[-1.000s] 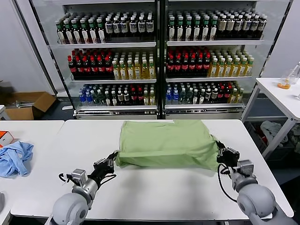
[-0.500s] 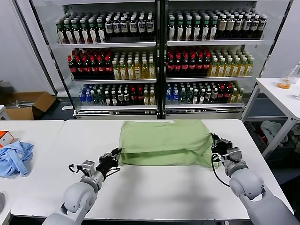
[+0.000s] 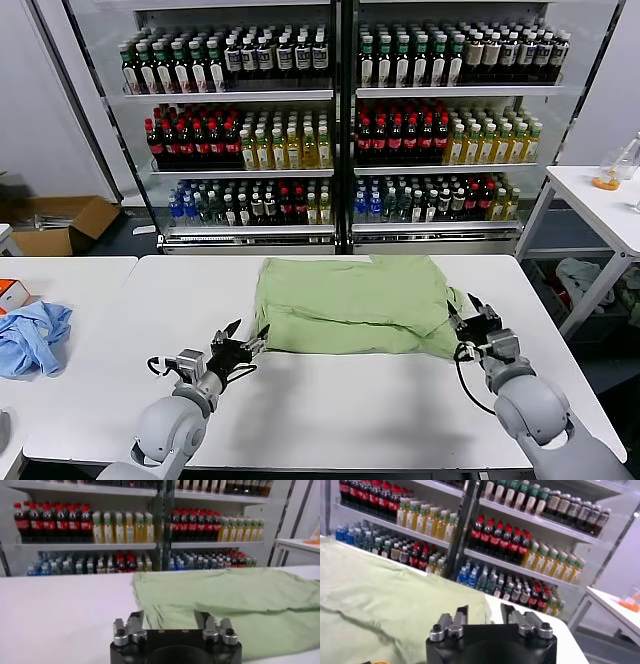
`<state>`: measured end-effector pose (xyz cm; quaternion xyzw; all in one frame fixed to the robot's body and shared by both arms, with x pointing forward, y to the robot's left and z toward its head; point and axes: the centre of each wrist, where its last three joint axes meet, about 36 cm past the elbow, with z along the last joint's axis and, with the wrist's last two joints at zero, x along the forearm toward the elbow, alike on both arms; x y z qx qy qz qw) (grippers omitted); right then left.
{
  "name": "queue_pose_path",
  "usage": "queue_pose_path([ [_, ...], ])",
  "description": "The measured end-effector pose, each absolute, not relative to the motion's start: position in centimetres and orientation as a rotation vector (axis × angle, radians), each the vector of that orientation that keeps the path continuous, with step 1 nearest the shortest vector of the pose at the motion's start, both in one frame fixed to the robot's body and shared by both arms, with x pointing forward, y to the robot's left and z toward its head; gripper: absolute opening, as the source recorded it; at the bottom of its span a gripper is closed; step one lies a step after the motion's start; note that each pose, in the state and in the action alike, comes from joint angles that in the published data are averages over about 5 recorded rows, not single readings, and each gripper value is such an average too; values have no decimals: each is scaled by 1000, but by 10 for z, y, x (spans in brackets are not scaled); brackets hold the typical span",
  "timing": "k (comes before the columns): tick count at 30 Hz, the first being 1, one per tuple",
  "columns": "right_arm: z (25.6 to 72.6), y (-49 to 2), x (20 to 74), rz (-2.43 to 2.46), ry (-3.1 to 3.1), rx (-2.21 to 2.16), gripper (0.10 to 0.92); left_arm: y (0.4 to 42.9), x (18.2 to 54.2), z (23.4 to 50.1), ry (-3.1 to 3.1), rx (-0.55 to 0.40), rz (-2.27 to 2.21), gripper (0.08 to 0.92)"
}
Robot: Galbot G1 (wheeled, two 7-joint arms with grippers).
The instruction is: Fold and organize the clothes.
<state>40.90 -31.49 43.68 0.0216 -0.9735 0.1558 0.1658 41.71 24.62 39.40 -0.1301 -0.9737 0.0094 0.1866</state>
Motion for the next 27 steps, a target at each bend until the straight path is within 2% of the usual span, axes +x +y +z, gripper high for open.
queue_pose_path([
  [3, 431, -315, 398, 406, -2733, 47, 701, 243, 416, 390, -2732, -362, 27, 790],
  [6, 425, -314, 391, 367, -2695, 40, 779, 240, 416, 385, -2721, -354, 32, 818],
  [10, 418, -312, 386, 312, -2652, 44, 810, 237, 419, 380, -2709, -337, 38, 821],
  [14, 412, -309, 386, 268, -2614, 53, 722, 237, 421, 375, -2698, -328, 41, 750],
  [27, 405, -307, 391, 179, -2555, 90, 350, 238, 421, 366, -2644, -351, 56, 369],
])
